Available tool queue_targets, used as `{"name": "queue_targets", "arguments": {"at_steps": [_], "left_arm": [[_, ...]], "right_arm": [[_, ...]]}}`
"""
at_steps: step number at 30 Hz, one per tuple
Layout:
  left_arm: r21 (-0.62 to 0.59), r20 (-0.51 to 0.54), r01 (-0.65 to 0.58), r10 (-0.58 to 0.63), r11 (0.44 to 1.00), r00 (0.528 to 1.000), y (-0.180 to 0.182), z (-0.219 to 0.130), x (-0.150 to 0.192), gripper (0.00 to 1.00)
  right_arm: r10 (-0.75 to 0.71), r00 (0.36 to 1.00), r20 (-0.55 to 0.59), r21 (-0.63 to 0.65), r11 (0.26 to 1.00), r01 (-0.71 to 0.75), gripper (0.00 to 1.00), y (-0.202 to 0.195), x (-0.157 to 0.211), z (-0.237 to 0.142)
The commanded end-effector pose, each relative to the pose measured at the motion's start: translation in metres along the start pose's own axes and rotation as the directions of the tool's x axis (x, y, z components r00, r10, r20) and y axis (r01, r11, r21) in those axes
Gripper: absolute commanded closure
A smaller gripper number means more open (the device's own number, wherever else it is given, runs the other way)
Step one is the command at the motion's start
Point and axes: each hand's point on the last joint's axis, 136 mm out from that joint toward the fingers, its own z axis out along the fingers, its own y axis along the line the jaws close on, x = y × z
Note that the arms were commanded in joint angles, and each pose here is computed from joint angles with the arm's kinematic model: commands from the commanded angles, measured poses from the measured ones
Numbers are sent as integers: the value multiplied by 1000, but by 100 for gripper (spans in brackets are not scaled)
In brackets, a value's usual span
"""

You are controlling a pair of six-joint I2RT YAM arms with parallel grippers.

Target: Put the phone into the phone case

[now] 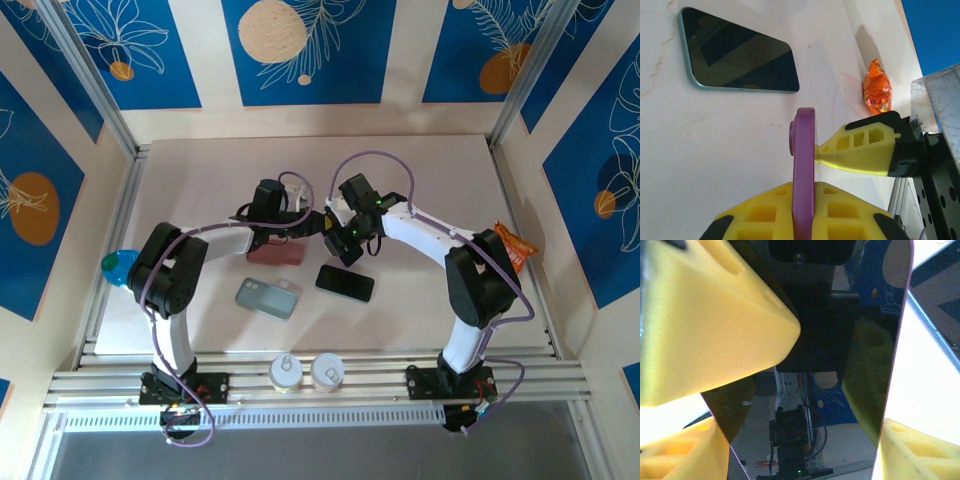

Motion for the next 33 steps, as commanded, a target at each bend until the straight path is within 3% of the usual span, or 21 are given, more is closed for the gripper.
{"name": "queue_targets", "arguments": {"at_steps": [1,3,9,14,18,24,33], "left_arm": [[-16,41,-25,26,1000,999,-4,-3,-9,100],[-19,59,-34,35,999,998,-8,-7,-13,100],[-52,181,-36,45,998,982,-27,-34,-33,100],[-103,314,11,22,995,949,-36,-64,-46,100],[-83,392,66,-28,994,920,-44,-84,-45,100],[-39,478,120,-87,992,874,-62,-97,-39,100],[49,509,149,-153,988,847,-76,-95,-38,100]], "right_arm": [[9,999,42,-43,999,-7,24,12,-5,-11],[31,998,48,-69,997,-28,13,15,-3,-12],[222,968,120,-230,954,-190,9,16,4,-31],[465,869,167,-435,826,-359,9,12,11,-48],[600,779,183,-581,705,-406,11,9,14,-58],[628,751,203,-675,645,-358,11,16,0,-70],[655,729,199,-751,580,-316,12,21,-16,-74]]}}
